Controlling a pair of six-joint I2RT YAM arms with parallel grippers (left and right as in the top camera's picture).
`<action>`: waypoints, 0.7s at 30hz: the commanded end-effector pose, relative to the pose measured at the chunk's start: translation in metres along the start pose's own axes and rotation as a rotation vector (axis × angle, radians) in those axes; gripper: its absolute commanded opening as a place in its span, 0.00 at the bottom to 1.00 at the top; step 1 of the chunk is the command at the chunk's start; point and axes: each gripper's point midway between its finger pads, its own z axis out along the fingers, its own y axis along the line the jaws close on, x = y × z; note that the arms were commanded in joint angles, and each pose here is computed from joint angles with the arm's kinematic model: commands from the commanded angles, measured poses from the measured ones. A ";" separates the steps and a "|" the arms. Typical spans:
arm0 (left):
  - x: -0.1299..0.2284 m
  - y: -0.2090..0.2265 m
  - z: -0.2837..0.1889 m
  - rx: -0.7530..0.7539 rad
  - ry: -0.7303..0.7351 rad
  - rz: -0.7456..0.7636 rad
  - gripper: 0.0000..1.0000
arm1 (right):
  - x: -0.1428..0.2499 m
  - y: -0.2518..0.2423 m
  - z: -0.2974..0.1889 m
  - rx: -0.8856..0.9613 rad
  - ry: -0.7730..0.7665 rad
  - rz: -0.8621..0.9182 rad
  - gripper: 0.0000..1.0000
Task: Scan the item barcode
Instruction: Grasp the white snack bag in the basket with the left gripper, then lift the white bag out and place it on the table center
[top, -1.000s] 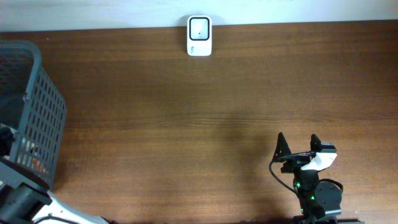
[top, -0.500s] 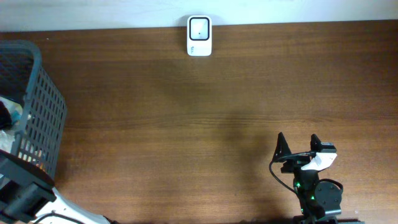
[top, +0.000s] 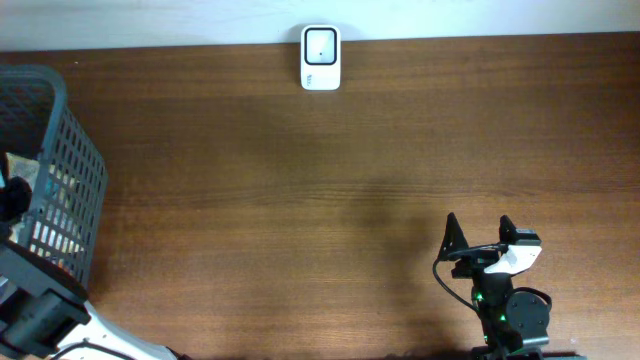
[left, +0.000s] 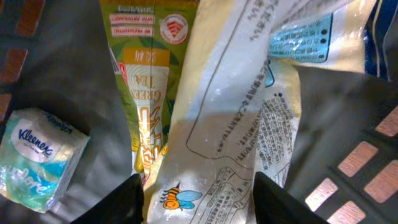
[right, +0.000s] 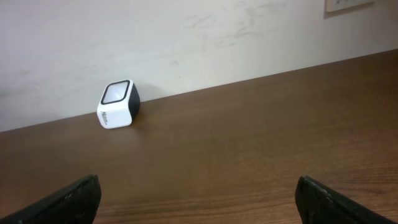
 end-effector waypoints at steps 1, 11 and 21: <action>-0.004 0.011 -0.002 -0.040 -0.021 -0.011 0.69 | 0.003 -0.001 0.000 0.004 0.004 0.008 0.99; -0.010 0.001 0.013 0.013 -0.065 -0.010 0.65 | 0.003 -0.001 0.000 0.004 0.004 0.008 0.99; -0.007 -0.002 0.021 0.025 -0.069 -0.010 0.00 | 0.003 -0.001 0.000 0.004 0.004 0.008 0.99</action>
